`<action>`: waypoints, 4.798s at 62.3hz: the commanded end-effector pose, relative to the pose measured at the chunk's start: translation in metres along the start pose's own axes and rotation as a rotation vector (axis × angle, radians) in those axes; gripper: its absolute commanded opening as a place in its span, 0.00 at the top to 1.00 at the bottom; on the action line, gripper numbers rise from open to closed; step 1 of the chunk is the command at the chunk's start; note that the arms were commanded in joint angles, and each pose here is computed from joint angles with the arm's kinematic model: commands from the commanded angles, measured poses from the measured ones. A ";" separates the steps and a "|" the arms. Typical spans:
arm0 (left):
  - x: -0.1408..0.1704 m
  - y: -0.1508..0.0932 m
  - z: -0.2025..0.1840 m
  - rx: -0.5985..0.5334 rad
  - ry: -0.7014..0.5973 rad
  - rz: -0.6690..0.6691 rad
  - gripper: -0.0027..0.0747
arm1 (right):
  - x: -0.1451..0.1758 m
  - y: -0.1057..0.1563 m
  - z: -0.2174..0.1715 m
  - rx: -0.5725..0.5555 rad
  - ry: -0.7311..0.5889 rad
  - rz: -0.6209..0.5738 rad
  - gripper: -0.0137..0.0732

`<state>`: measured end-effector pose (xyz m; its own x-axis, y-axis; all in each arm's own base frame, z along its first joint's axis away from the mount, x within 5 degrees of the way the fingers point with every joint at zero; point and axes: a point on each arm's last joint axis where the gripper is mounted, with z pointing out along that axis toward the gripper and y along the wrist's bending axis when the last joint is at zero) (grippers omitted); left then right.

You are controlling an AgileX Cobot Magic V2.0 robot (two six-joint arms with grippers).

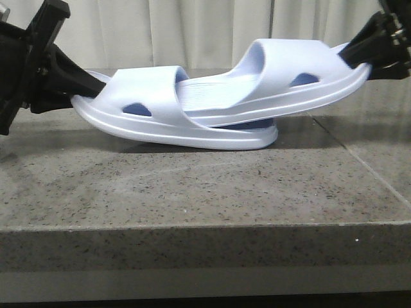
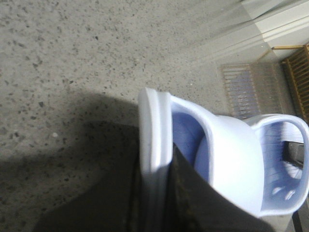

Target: Insert blue slippers together front up

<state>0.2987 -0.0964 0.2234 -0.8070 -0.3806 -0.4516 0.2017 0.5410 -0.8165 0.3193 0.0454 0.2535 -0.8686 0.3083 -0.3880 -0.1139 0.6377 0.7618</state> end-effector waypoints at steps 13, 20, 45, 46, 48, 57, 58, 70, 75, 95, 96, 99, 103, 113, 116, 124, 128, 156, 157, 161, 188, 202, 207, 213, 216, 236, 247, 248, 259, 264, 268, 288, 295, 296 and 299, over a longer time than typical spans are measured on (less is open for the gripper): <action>-0.011 -0.022 -0.005 0.097 -0.064 -0.001 0.99 | 0.032 0.064 0.046 -0.084 0.068 -0.144 0.92; -0.011 -0.022 -0.005 0.097 -0.064 -0.001 0.99 | 0.036 0.067 0.049 -0.084 0.075 -0.171 0.92; -0.011 -0.022 -0.005 0.098 -0.063 -0.001 0.99 | 0.031 0.060 0.046 -0.020 0.071 -0.243 0.79; -0.011 -0.022 -0.005 0.100 -0.062 -0.001 0.99 | 0.030 0.059 0.046 -0.015 0.070 -0.247 0.76; -0.011 -0.022 -0.005 0.103 -0.061 -0.001 0.99 | 0.029 0.057 0.044 -0.008 0.067 -0.252 0.70; -0.011 -0.024 -0.005 0.121 -0.054 0.000 0.99 | 0.019 0.050 0.027 0.013 0.037 -0.256 0.42; -0.011 -0.024 -0.005 0.121 -0.054 0.000 0.99 | 0.019 0.049 0.025 0.013 0.035 -0.256 0.39; -0.011 -0.024 -0.005 0.115 -0.056 0.000 0.99 | 0.003 0.036 -0.018 0.078 -0.035 -0.283 0.24; -0.011 -0.023 -0.005 0.113 -0.057 0.000 0.99 | -0.003 0.028 -0.043 0.112 -0.071 -0.282 0.24; -0.009 -0.023 -0.001 0.075 -0.061 0.003 0.99 | -0.010 0.015 -0.100 0.157 -0.194 -0.229 0.24; -0.008 -0.023 0.000 0.066 -0.060 0.005 0.99 | -0.010 0.015 -0.100 0.157 -0.194 -0.229 0.24; -0.005 -0.024 0.003 0.048 -0.057 0.009 0.99 | -0.010 0.015 -0.100 0.156 -0.193 -0.229 0.24; -0.002 -0.026 0.007 0.037 -0.048 0.018 0.99 | -0.010 0.015 -0.100 0.156 -0.193 -0.229 0.24; 0.000 -0.032 0.012 0.024 -0.045 0.037 0.99 | -0.010 0.015 -0.100 0.157 -0.194 -0.229 0.24; 0.000 -0.034 0.013 0.026 -0.045 0.041 0.99 | -0.010 0.015 -0.100 0.157 -0.194 -0.229 0.24; 0.001 -0.033 0.018 0.038 -0.026 0.036 0.99 | -0.010 0.015 -0.100 0.157 -0.194 -0.229 0.24; 0.003 -0.031 0.021 0.036 -0.015 0.031 0.99 | -0.010 0.015 -0.100 0.157 -0.194 -0.229 0.24; 0.004 -0.027 0.021 0.020 0.020 0.080 0.34 | -0.009 0.016 -0.099 0.149 -0.183 -0.229 0.24; 0.004 -0.027 0.021 0.019 0.020 0.086 0.34 | -0.009 0.016 -0.099 0.148 -0.182 -0.229 0.24; 0.001 -0.029 0.014 0.009 0.018 0.126 0.34 | -0.009 0.016 -0.099 0.148 -0.181 -0.229 0.24; -0.038 -0.068 -0.082 -0.359 0.016 0.465 0.35 | 0.010 0.043 -0.107 0.207 -0.135 -0.360 0.24; -0.037 -0.101 -0.143 -0.670 0.031 0.569 0.44 | 0.046 0.082 -0.127 0.405 -0.132 -0.487 0.24; -0.030 -0.107 -0.162 -0.747 -0.001 0.562 0.44 | 0.058 0.086 -0.142 0.506 -0.149 -0.485 0.24; -0.017 -0.114 -0.181 -0.777 -0.054 0.577 0.44 | 0.073 0.089 -0.164 0.615 -0.172 -0.446 0.24; -0.010 -0.115 -0.186 -0.777 -0.066 0.583 0.44 | 0.080 0.089 -0.170 0.639 -0.171 -0.431 0.24; 0.052 -0.111 -0.225 -0.793 -0.141 0.643 0.44 | 0.140 0.091 -0.195 0.636 -0.256 -0.477 0.24; 0.072 -0.106 -0.233 -0.789 -0.164 0.654 0.44 | 0.162 0.084 -0.197 0.633 -0.258 -0.477 0.24; 0.074 -0.105 -0.234 -0.791 -0.165 0.656 0.44 | 0.163 0.084 -0.197 0.635 -0.254 -0.476 0.24; 0.078 -0.098 -0.234 -0.820 -0.152 0.665 0.44 | 0.169 0.080 -0.196 0.640 -0.220 -0.465 0.24; 0.079 -0.096 -0.233 -0.828 -0.145 0.665 0.44 | 0.169 0.080 -0.196 0.640 -0.221 -0.465 0.25; 0.078 -0.096 -0.233 -0.827 -0.147 0.666 0.45 | 0.169 0.080 -0.196 0.640 -0.223 -0.466 0.31; 0.077 -0.097 -0.233 -0.820 -0.160 0.670 0.82 | 0.169 0.081 -0.196 0.636 -0.224 -0.465 0.83; 0.077 -0.097 -0.233 -0.817 -0.164 0.670 0.95 | 0.169 0.081 -0.196 0.636 -0.224 -0.465 0.93; 0.077 -0.097 -0.233 -0.815 -0.166 0.670 0.97 | 0.169 0.081 -0.196 0.636 -0.224 -0.465 0.92; 0.076 -0.098 -0.232 -0.807 -0.177 0.672 0.99 | 0.169 0.081 -0.196 0.636 -0.224 -0.465 0.92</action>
<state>0.0839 -0.0032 0.3397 -0.6418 0.1349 -0.7549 0.1068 0.9905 0.0862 0.0662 0.0111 0.3422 -0.7225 -0.0050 -0.6913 -0.0892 0.9923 0.0861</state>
